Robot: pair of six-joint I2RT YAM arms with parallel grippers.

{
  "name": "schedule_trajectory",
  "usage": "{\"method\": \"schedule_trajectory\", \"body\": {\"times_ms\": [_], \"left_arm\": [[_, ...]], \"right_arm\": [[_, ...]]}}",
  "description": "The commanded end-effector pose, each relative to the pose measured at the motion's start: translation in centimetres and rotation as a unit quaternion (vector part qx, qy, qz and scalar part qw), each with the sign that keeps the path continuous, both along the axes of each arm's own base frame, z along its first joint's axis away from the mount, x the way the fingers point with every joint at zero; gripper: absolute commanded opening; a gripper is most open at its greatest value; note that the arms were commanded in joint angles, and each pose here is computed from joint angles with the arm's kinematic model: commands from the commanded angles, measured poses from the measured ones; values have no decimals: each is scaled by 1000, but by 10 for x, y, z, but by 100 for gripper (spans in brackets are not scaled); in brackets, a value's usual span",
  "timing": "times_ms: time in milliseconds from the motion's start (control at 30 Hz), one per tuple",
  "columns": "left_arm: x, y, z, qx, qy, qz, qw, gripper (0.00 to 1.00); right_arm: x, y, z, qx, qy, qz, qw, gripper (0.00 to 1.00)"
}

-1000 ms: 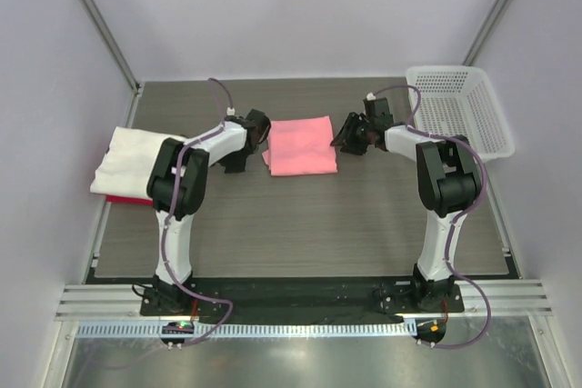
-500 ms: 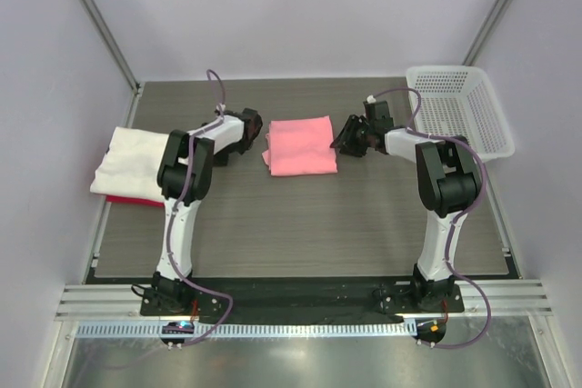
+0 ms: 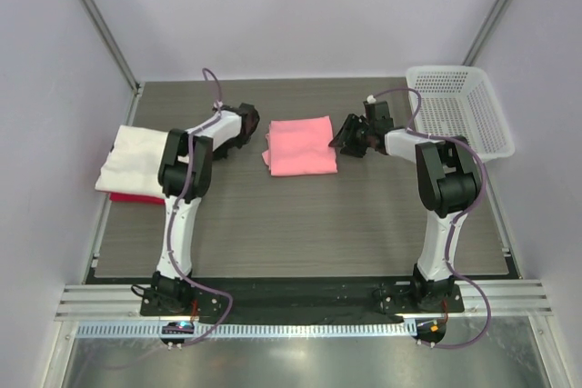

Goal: Fold and stack the t-shirts
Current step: Fold the tshirt

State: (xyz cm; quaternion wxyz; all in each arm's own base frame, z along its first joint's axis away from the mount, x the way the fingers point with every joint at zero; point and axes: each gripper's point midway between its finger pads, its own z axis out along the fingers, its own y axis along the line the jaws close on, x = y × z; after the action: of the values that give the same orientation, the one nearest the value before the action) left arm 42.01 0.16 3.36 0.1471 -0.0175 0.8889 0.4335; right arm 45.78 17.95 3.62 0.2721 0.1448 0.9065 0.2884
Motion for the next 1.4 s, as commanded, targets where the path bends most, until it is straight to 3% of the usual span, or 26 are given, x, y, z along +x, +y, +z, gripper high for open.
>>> {"method": "schedule_trajectory", "body": {"times_ms": [0, 100, 167, 200, 267, 333, 400, 500, 633, 700, 967, 1067, 1367], "left_arm": [[29, -74, 0, -112, -62, -27, 991, 0], [43, -113, 11, -145, -77, -52, 985, 0], [52, -128, 22, -166, -97, -53, 980, 13], [49, -132, 19, -182, -85, -50, 978, 32], [48, -139, 24, -206, -90, -48, 973, 53], [49, -152, 38, -250, -106, -53, 961, 69], [48, -161, 39, -282, -118, -58, 950, 74], [46, -185, 55, -362, -135, -71, 920, 82], [43, -222, 68, -478, -156, -89, 860, 96], [50, -226, 66, -510, -176, -71, 839, 96], [55, -241, 30, -576, -153, -40, 802, 91], [57, -249, 21, -605, -149, -28, 782, 86], [74, -242, -12, -625, -159, 19, 764, 60]], "right_arm": [[9, -5, 23, 4, -37, -3, 999, 55], [9, -8, 24, 10, -36, -2, 999, 57], [8, -7, 24, 17, -35, 2, 999, 59], [12, -4, 28, 30, -44, 7, 999, 61], [13, -1, 24, 39, -40, 12, 998, 64], [18, 4, 26, 51, -38, 15, 998, 69], [22, 7, 19, 57, -31, 17, 998, 71], [33, 13, 15, 71, -24, 17, 997, 70], [38, 15, 2, 72, -5, 10, 997, 65], [40, 19, -3, 69, 0, 11, 998, 63], [39, 21, -21, 35, 24, 1, 999, 55], [41, 23, -26, 28, 27, 4, 999, 52], [44, 26, -35, 17, 32, -4, 999, 43]]}}
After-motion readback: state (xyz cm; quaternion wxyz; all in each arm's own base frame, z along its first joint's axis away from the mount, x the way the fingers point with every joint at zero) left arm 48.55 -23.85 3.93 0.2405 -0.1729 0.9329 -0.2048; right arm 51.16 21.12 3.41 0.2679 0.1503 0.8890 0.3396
